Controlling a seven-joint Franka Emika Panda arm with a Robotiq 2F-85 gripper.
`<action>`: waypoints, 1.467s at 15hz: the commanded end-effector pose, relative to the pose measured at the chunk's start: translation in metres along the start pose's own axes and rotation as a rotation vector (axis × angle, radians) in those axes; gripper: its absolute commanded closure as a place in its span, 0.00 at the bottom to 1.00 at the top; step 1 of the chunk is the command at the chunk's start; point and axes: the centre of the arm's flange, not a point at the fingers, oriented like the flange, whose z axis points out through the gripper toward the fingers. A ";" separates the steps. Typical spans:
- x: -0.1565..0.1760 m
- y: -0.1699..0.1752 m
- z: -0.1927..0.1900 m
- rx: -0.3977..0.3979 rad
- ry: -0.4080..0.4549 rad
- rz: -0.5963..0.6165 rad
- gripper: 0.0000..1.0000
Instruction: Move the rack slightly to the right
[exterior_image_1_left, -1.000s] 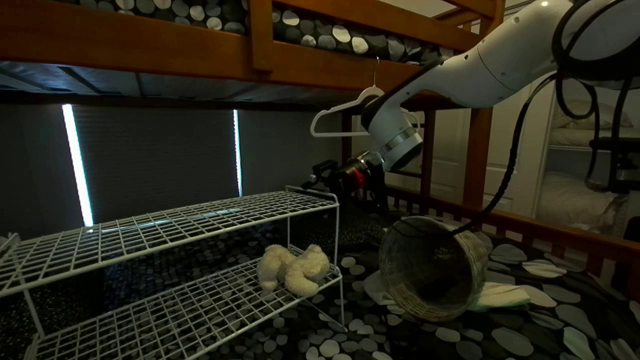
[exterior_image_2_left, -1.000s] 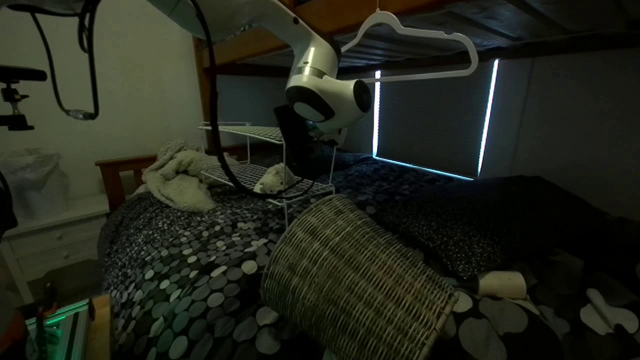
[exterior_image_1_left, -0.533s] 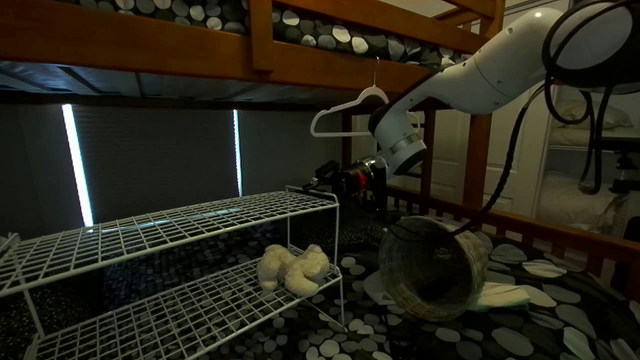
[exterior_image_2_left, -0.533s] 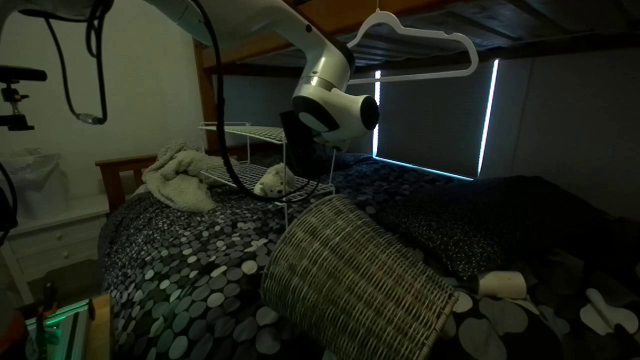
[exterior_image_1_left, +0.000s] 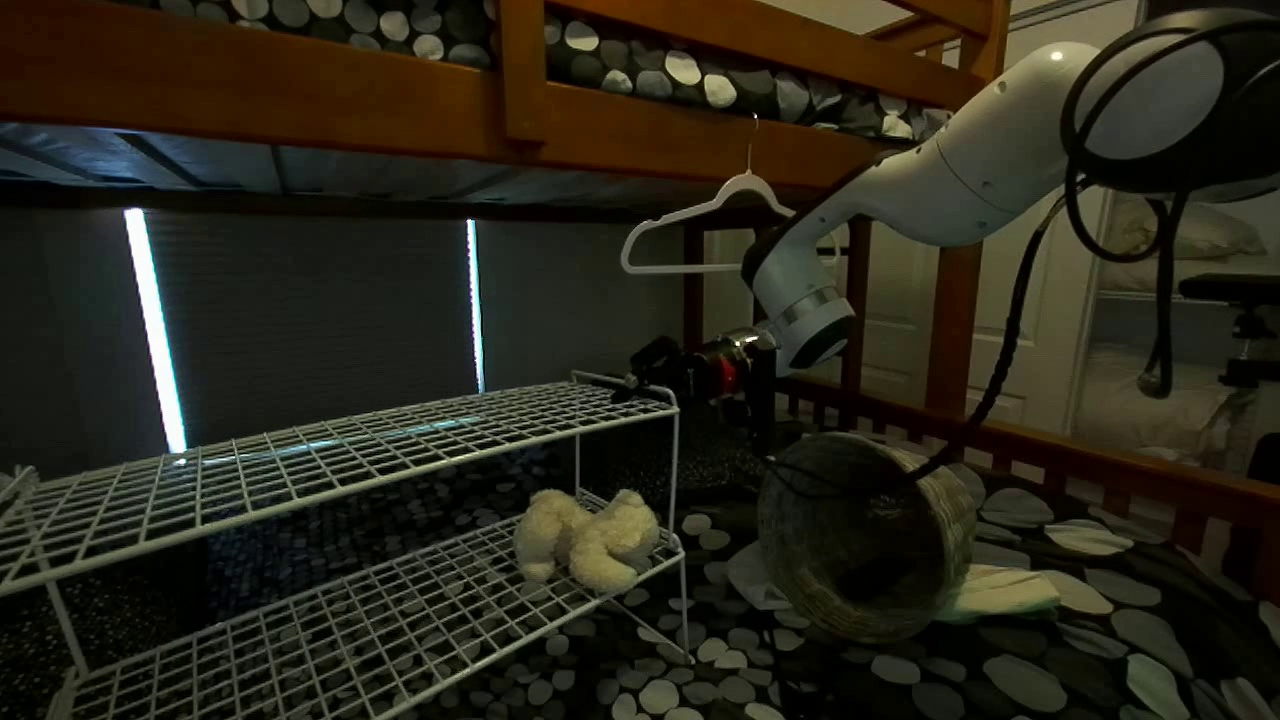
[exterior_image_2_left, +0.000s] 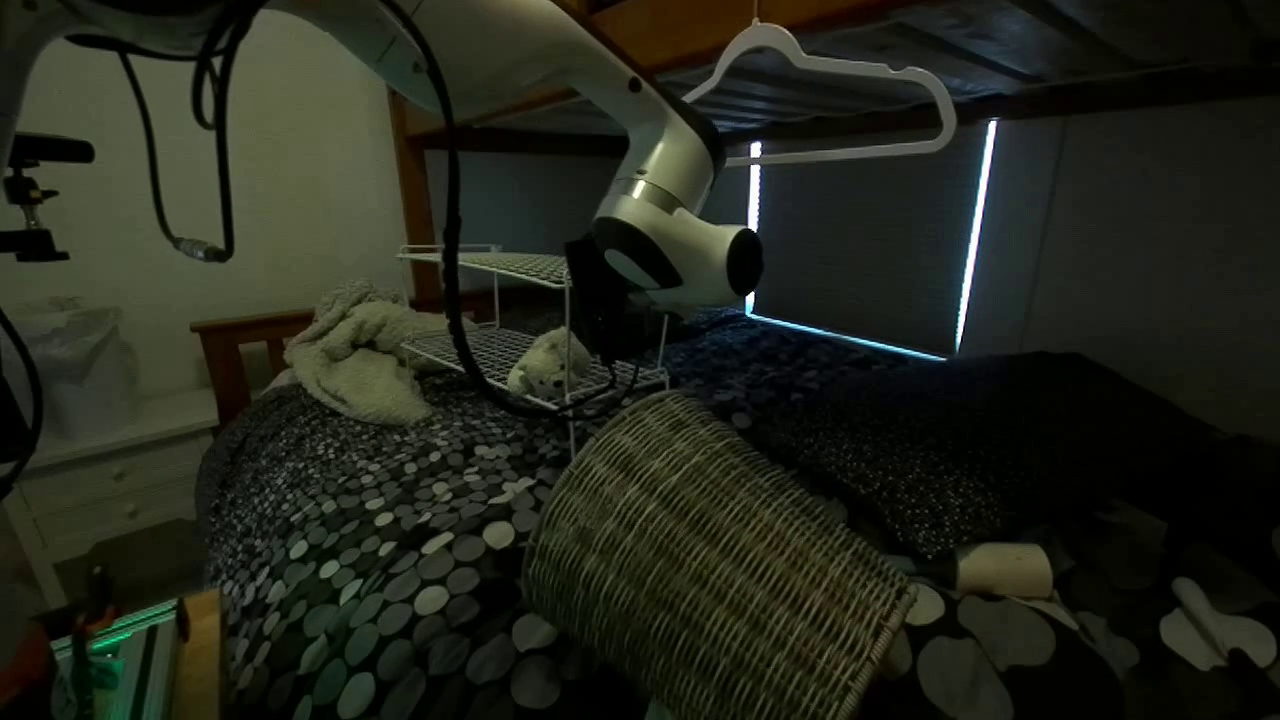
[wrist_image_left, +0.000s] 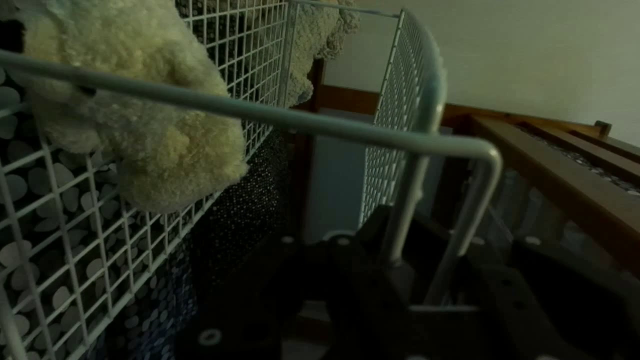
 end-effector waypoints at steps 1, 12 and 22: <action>0.003 0.001 -0.002 0.081 -0.004 -0.015 0.98; 0.001 -0.010 -0.007 0.206 0.025 -0.118 0.98; -0.026 -0.014 -0.037 0.128 0.047 -0.114 0.98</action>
